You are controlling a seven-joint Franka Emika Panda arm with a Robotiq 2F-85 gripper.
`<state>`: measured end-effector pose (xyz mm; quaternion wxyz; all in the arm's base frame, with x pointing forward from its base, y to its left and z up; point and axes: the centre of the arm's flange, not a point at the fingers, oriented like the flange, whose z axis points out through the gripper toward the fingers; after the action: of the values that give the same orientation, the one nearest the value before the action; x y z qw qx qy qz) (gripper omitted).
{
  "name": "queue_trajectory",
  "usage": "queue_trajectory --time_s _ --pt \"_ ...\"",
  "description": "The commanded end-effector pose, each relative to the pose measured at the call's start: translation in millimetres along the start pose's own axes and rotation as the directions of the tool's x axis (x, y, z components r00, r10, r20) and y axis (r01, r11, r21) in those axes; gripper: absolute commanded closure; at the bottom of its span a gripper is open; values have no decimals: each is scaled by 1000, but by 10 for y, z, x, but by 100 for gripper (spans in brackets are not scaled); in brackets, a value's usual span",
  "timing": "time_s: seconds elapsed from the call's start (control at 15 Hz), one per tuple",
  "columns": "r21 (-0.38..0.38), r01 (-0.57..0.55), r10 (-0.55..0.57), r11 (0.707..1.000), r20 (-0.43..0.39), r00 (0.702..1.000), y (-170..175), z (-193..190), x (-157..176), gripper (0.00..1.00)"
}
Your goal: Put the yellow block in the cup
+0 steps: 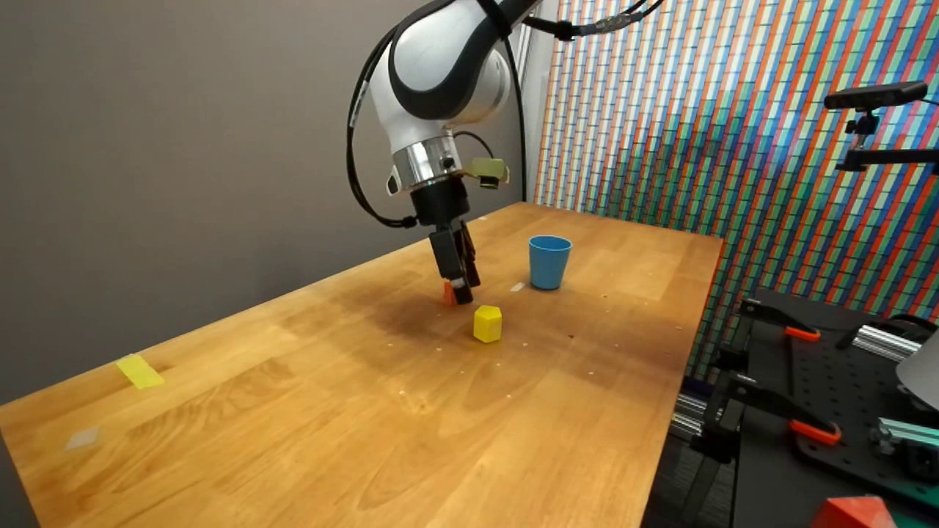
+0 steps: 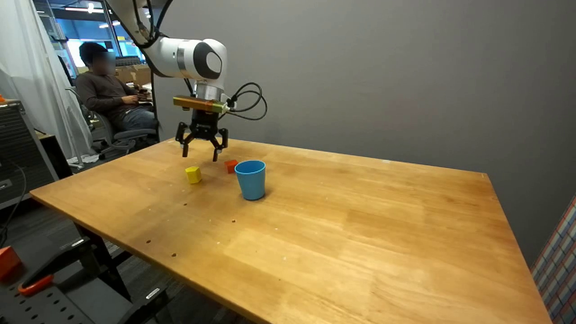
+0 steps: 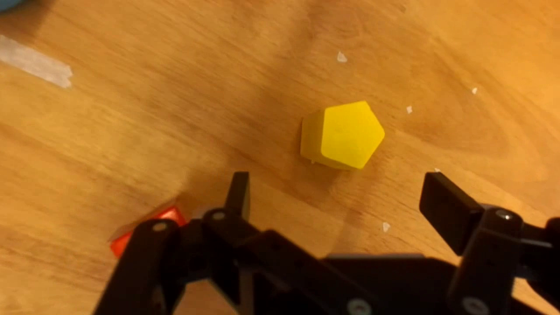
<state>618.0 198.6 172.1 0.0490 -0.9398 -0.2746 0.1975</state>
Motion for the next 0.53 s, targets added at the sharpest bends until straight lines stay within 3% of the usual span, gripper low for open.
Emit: queue_trajectory --time_s 0.0,0.47 --pt "72 -21 19 997 29 999 86 133 268 0" --pt "78 -117 113 990 49 992 67 465 113 0"
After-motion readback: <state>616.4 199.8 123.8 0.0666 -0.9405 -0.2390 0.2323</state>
